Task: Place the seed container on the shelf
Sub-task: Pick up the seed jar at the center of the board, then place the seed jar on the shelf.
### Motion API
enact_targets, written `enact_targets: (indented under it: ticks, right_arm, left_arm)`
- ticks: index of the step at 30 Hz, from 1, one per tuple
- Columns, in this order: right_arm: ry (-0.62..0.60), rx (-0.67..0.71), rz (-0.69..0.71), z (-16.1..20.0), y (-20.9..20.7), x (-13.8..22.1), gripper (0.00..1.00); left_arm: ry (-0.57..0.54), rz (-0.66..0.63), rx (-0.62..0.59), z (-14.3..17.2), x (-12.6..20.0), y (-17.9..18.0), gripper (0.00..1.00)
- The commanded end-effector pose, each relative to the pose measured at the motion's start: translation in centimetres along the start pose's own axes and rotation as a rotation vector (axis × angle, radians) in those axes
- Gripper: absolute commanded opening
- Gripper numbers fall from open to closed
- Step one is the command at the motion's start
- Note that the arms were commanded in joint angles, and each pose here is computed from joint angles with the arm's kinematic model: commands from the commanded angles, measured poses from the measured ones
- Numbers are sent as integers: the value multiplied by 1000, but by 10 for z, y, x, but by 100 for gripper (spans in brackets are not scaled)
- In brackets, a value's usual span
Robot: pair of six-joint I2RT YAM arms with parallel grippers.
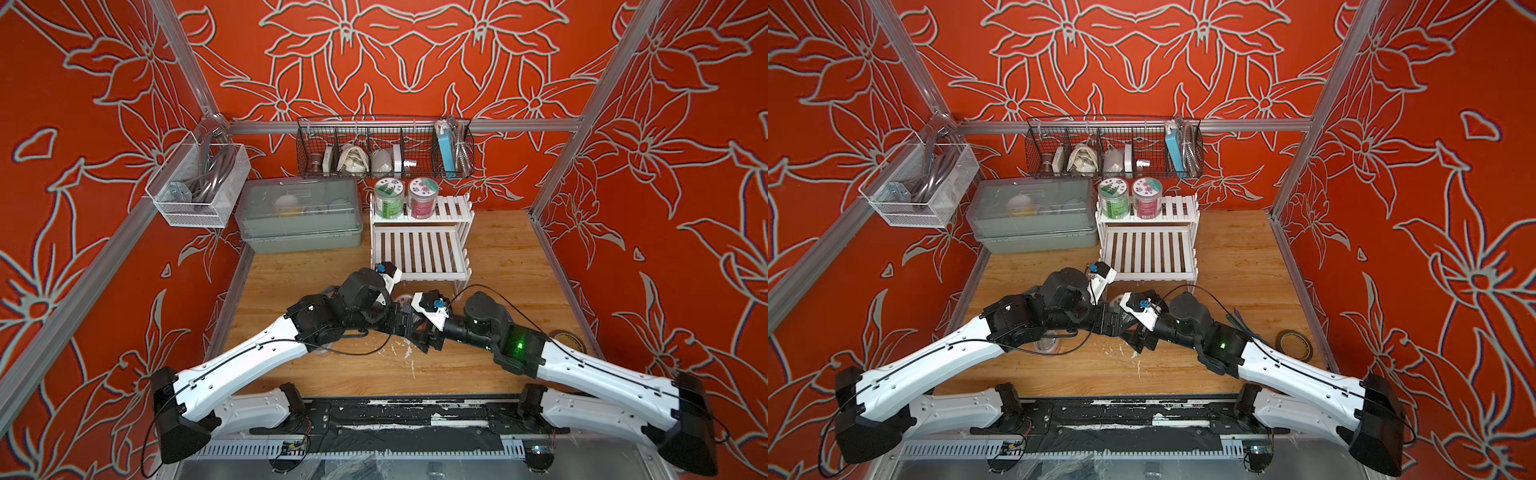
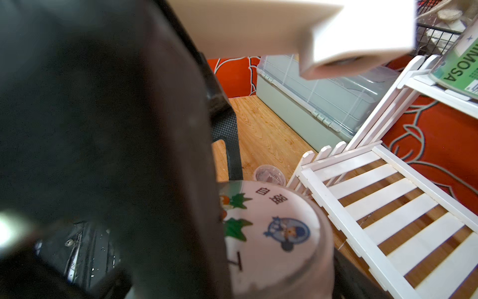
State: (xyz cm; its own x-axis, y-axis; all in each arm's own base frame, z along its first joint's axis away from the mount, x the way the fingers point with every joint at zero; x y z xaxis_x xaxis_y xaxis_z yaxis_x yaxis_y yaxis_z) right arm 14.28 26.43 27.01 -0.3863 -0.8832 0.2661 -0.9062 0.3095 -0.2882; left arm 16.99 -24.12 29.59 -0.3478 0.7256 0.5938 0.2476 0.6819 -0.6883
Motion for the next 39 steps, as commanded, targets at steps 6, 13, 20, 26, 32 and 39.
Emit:
enact_targets:
  ticks: [6, 13, 20, 26, 32, 39]
  right_arm:
    - [-24, 7, 97, 3, -6, 18, 64]
    - [-64, -10, 242, -2, -20, 42, 62]
    - [-169, -34, 523, -27, -55, 76, 62]
    - [-266, -63, 730, -45, -100, 97, 62]
    - [-296, -112, 824, -52, -152, 97, 62]
    - [-334, -154, 869, -57, -202, 87, 62]
  left_arm:
    - [-211, 45, -66, -13, 58, -10, 99]
    - [-318, -18, -62, -14, 84, 5, 99]
    - [-353, -31, -66, -8, 92, 16, 99]
    - [-347, -44, -69, -7, 90, 20, 99]
    - [-357, -46, -80, -6, 93, 21, 99]
    - [-362, -54, -91, -6, 94, 23, 99]
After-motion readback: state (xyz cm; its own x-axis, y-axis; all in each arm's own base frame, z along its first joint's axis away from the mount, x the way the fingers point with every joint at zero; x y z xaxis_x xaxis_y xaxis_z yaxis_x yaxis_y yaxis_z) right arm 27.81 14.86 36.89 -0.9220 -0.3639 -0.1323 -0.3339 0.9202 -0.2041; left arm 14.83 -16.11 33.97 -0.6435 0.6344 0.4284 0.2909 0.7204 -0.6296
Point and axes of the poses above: each gripper's point midway between its finger pads, its own x axis back along the fingers, its own y axis along the line the jaws close on, z = x × y, the point moved 6 cm from there along x, back along the fingers, and after that the axes turned 10 degrees about x, right-handed, at the moved point
